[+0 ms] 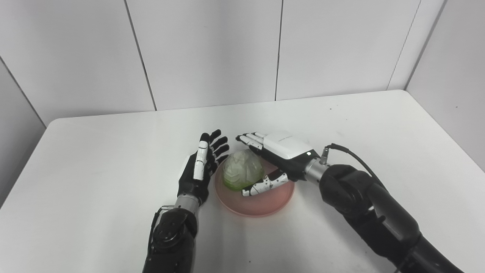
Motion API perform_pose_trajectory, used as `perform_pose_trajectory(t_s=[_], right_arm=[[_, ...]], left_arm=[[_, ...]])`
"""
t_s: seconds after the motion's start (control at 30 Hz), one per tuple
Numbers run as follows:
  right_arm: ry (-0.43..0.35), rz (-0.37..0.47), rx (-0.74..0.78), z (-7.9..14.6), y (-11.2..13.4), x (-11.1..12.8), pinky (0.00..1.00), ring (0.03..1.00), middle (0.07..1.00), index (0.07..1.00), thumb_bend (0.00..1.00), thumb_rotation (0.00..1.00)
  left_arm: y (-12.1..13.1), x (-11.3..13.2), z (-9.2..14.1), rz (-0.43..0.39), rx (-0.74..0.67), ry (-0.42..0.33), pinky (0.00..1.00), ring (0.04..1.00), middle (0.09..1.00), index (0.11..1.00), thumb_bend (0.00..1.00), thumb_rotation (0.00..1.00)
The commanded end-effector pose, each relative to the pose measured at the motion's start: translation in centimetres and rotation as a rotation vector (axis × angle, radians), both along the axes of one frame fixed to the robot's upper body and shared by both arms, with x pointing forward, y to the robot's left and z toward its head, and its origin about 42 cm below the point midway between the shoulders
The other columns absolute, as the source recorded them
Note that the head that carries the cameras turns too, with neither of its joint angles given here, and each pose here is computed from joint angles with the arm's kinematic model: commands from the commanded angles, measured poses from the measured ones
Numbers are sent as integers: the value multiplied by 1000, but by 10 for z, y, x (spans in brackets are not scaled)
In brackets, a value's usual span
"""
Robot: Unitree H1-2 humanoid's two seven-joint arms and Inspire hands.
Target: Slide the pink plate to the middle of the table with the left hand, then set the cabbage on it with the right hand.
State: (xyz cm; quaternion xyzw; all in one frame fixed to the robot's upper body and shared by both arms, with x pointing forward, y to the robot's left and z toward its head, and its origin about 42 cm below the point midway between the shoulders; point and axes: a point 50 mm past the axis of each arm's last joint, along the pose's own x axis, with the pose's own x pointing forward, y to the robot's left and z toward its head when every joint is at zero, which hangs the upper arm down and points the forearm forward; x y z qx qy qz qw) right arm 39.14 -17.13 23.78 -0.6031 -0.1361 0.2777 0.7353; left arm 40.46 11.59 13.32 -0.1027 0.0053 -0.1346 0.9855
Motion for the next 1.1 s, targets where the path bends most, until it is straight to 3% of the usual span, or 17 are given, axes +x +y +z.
perform_pose_trajectory(t_s=[0.0,0.17,0.3,0.4,0.53,0.63,0.83,1.07], right_arm=[[-60,9,31,19,-3,1,999,1000,1000,1000,953,887],[-89,-17,201,18,-16,-9,1000,1000,1000,1000,986,874],[-95,-91,415,15,-30,-23,1000,1000,1000,1000,956,863],[-91,-168,631,7,-41,-36,953,1000,1000,1000,866,914],[-84,-304,956,-16,-51,-49,989,1000,1000,1000,759,988],[-10,-338,1198,-33,-52,-54,999,1000,1000,1000,736,940],[58,-399,1339,-56,-54,-67,1000,1000,1000,1000,713,997],[143,-516,1480,-85,-42,-76,1000,1000,1000,1000,677,873]], left_arm=[[-1,7,18,5,-11,-45,819,857,859,856,735,1000],[8,6,13,-12,3,-66,833,879,865,867,741,1000],[21,3,12,-46,34,-103,900,934,918,918,756,1000],[33,1,11,-44,79,-172,992,993,986,986,757,1000],[49,-7,11,58,59,-238,1000,1000,1000,1000,736,998],[59,-14,6,101,70,-268,1000,1000,1000,1000,729,993],[66,-25,-6,124,90,-255,1000,1000,1000,1000,678,1000],[65,-39,-19,111,91,-196,1000,1000,1000,1000,652,1000]])
